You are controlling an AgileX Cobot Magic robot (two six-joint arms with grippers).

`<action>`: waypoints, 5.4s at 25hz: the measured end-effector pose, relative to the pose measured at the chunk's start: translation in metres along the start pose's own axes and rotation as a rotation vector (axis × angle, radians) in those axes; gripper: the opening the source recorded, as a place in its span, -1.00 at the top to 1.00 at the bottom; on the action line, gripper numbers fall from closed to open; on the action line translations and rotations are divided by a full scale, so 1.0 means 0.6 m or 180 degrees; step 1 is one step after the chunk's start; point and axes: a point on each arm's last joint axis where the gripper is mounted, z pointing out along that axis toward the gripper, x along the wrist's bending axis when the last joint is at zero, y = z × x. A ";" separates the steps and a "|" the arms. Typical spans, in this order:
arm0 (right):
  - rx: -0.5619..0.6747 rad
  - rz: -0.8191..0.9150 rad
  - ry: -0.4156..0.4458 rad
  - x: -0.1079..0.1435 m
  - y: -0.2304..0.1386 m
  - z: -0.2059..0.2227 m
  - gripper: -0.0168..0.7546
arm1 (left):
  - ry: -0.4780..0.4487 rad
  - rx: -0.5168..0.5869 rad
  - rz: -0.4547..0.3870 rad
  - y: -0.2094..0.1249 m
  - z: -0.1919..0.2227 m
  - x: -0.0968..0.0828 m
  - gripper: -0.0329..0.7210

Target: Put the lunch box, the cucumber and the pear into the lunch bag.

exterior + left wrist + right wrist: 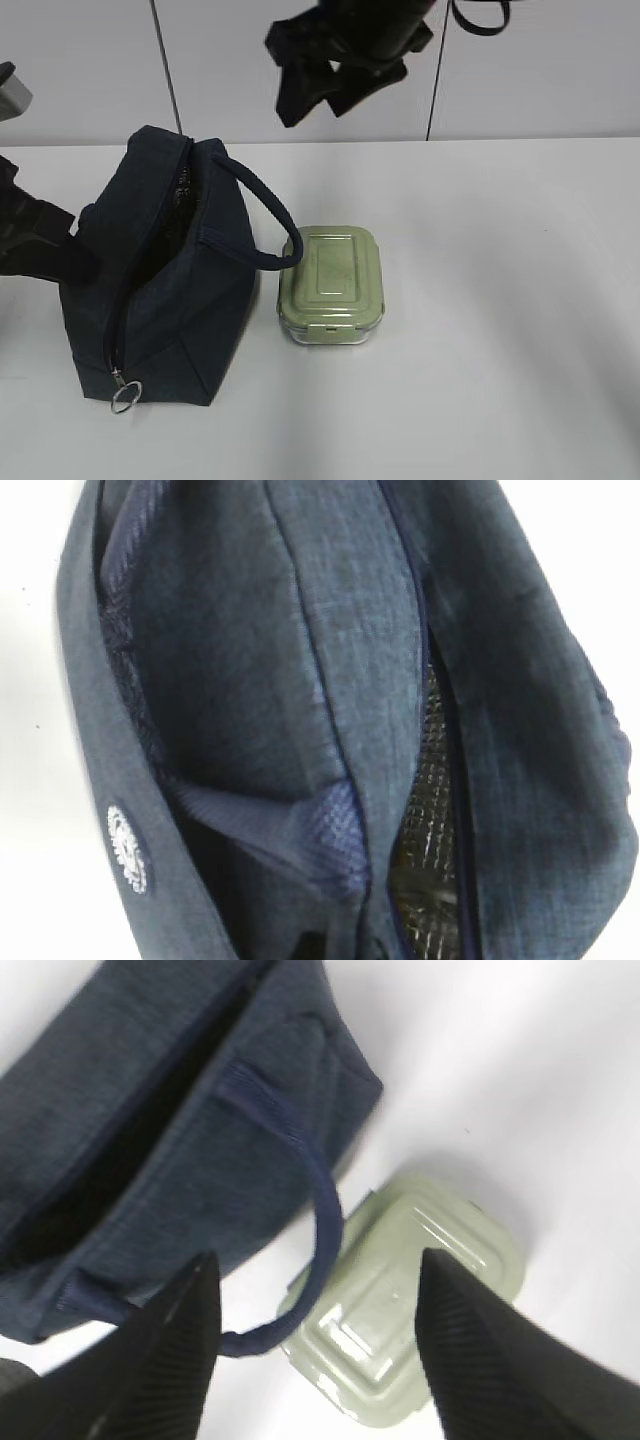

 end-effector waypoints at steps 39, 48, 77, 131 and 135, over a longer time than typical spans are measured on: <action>0.0000 0.1723 0.1539 -0.222 -0.231 0.217 -0.50 | -0.0002 0.0009 0.0002 0.000 0.000 0.000 0.91; -0.0041 0.1828 0.1602 -0.229 -0.239 0.241 -0.52 | -0.0001 0.0013 0.0005 -0.001 0.000 0.000 0.91; -0.0129 0.1922 0.1656 -0.234 -0.243 0.258 -0.52 | -0.0001 0.0016 0.0005 -0.001 0.000 0.000 0.91; -0.0419 0.1861 0.1713 -0.276 -0.236 0.161 0.00 | 0.0002 0.0014 0.0007 -0.001 0.000 0.000 0.91; -0.0579 0.1768 0.1680 -0.269 -0.218 0.119 0.00 | 0.0001 0.0016 0.0007 -0.001 0.000 0.000 0.91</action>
